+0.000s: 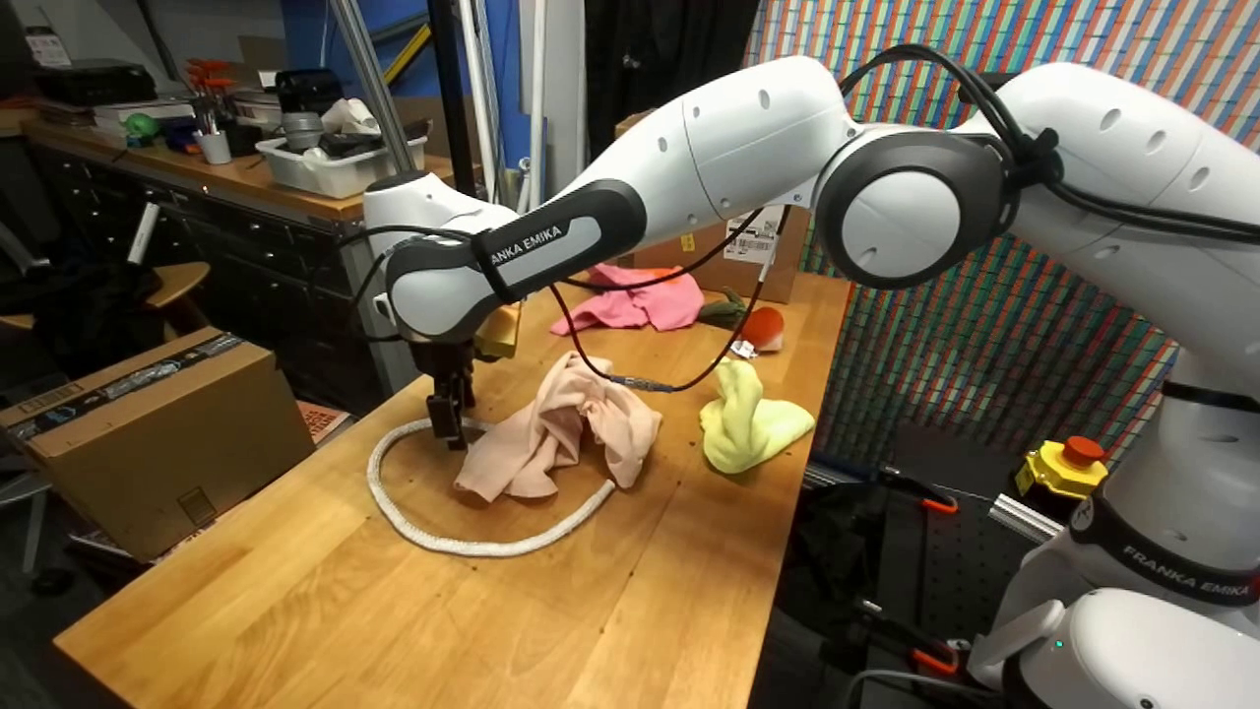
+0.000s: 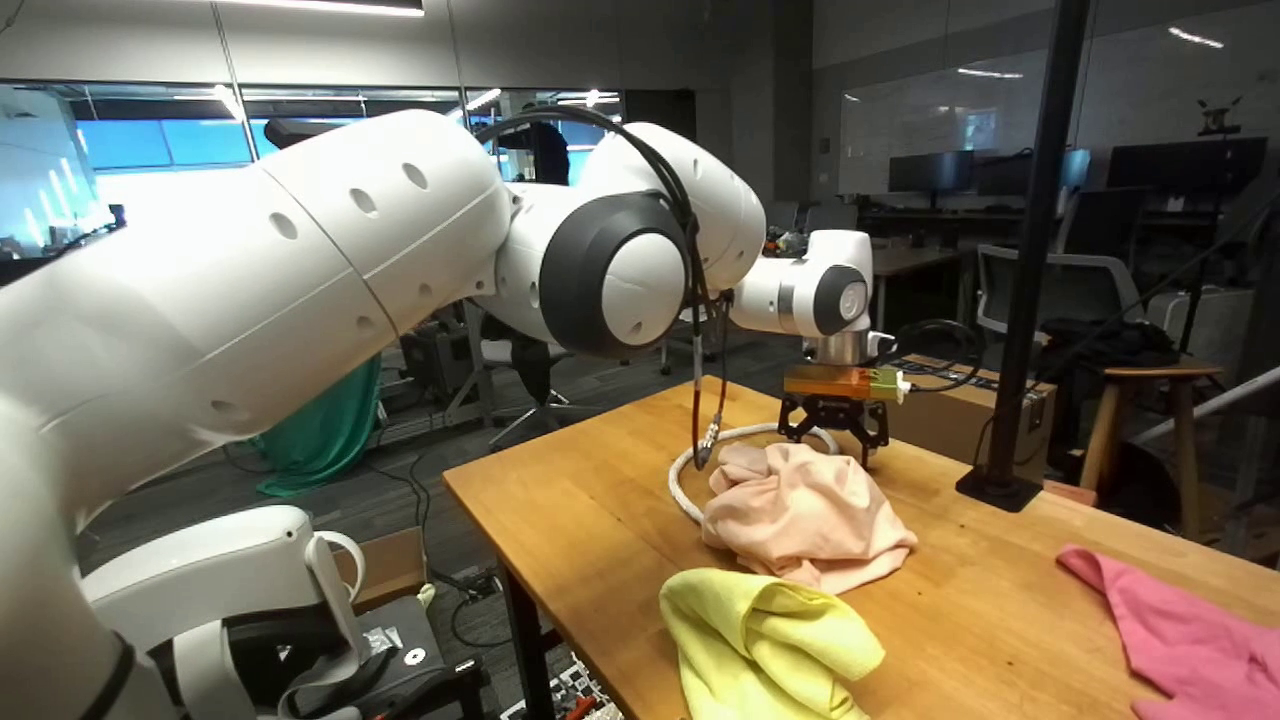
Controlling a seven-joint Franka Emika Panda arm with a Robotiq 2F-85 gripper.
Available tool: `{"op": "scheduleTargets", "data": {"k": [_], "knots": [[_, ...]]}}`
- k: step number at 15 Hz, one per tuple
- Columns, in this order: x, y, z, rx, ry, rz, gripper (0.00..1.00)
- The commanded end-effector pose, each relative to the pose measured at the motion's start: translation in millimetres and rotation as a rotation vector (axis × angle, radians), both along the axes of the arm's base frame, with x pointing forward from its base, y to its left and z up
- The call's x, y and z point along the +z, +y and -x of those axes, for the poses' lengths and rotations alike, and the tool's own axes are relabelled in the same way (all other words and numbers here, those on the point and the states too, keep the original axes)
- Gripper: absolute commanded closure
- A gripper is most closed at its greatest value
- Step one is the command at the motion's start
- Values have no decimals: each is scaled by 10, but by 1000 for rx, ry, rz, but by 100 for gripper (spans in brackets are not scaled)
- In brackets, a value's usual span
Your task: Separate the objects on the table.
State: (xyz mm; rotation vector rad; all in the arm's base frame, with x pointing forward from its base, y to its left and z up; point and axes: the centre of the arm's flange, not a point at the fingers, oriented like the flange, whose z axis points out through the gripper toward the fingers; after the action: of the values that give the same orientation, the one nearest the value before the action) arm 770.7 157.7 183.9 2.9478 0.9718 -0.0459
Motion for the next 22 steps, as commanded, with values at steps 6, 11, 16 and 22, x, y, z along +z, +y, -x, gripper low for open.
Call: {"op": "scheduleTargets", "data": {"k": [6, 11, 16, 22], "knots": [[69, -38, -224, -4, 6, -25, 66], [130, 0, -226, -6, -1, -21, 88], [235, 95, -194, -10, -11, -13, 82], [506, 426, -74, -2, -43, -3, 84]]}}
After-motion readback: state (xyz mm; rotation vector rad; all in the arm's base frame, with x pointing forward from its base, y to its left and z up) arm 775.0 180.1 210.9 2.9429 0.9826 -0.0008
